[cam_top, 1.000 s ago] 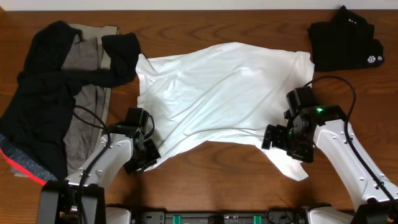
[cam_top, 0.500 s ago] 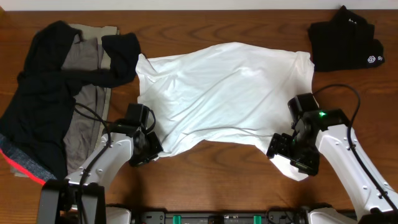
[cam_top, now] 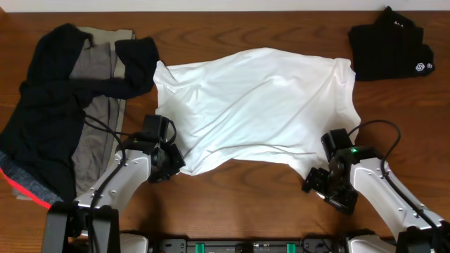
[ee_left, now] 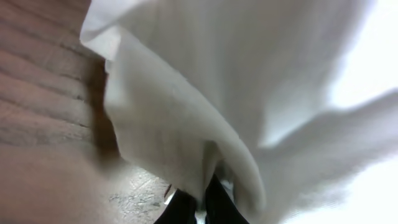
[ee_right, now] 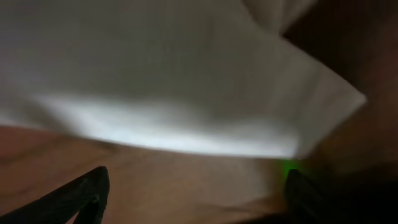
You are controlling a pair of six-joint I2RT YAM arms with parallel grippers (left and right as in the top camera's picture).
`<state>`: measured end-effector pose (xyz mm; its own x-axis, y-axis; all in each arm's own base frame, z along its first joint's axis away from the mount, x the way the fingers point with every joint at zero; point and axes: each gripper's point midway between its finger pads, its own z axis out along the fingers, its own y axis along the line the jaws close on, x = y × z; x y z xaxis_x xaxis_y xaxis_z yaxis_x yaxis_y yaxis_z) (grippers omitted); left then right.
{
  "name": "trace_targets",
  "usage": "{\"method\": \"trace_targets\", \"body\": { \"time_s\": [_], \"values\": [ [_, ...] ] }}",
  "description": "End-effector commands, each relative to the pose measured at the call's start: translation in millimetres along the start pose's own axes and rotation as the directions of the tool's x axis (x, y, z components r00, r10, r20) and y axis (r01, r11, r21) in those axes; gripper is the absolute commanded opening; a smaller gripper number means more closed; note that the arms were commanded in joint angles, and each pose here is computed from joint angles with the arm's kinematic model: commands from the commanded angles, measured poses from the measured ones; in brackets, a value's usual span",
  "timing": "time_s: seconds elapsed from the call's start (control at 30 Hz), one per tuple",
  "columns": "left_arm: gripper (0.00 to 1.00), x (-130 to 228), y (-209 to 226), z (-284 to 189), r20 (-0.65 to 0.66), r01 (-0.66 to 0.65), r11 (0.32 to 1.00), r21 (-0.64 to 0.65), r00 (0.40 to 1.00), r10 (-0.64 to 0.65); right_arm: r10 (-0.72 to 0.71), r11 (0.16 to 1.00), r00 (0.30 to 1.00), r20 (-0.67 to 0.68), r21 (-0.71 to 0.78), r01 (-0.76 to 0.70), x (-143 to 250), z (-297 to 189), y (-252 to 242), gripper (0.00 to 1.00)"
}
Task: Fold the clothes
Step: 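Grasp the T-shirt's bottom hem corners with both grippers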
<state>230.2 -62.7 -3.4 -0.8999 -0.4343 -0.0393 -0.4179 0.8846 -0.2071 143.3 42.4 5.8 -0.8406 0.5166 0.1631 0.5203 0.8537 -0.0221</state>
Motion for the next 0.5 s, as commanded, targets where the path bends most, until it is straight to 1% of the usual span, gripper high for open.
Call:
{"method": "trace_targets", "body": {
  "time_s": [0.0, 0.07, 0.23, 0.47],
  "values": [
    [0.06, -1.4, 0.2, 2.2, 0.0, -0.016, 1.0, -0.01, 1.0, 0.016, 0.009, 1.0, 0.998, 0.057, -0.014, -0.009, -10.6, -0.7, 5.4, 0.87],
    [0.06, -1.4, 0.2, 2.2, 0.0, -0.016, 1.0, -0.01, 1.0, 0.016, -0.003, 0.999, 0.994, 0.111, -0.037, 0.007, -23.0, -1.9, 12.3, 0.86],
    [0.06, -1.5, 0.2, 2.2, 0.001, -0.016, 1.0, -0.01, 1.0, 0.016, -0.103, 0.982, 0.958, 0.266, -0.124, 0.14, -57.9, -16.0, 43.2, 0.82],
    [0.06, -1.6, 0.2, 2.2, 0.001, -0.016, 1.0, -0.01, 1.0, 0.016, -0.195, 0.958, 0.877, 0.439, -0.106, 0.266, -97.7, -44.3, 59.6, 0.79]
  ]
}}
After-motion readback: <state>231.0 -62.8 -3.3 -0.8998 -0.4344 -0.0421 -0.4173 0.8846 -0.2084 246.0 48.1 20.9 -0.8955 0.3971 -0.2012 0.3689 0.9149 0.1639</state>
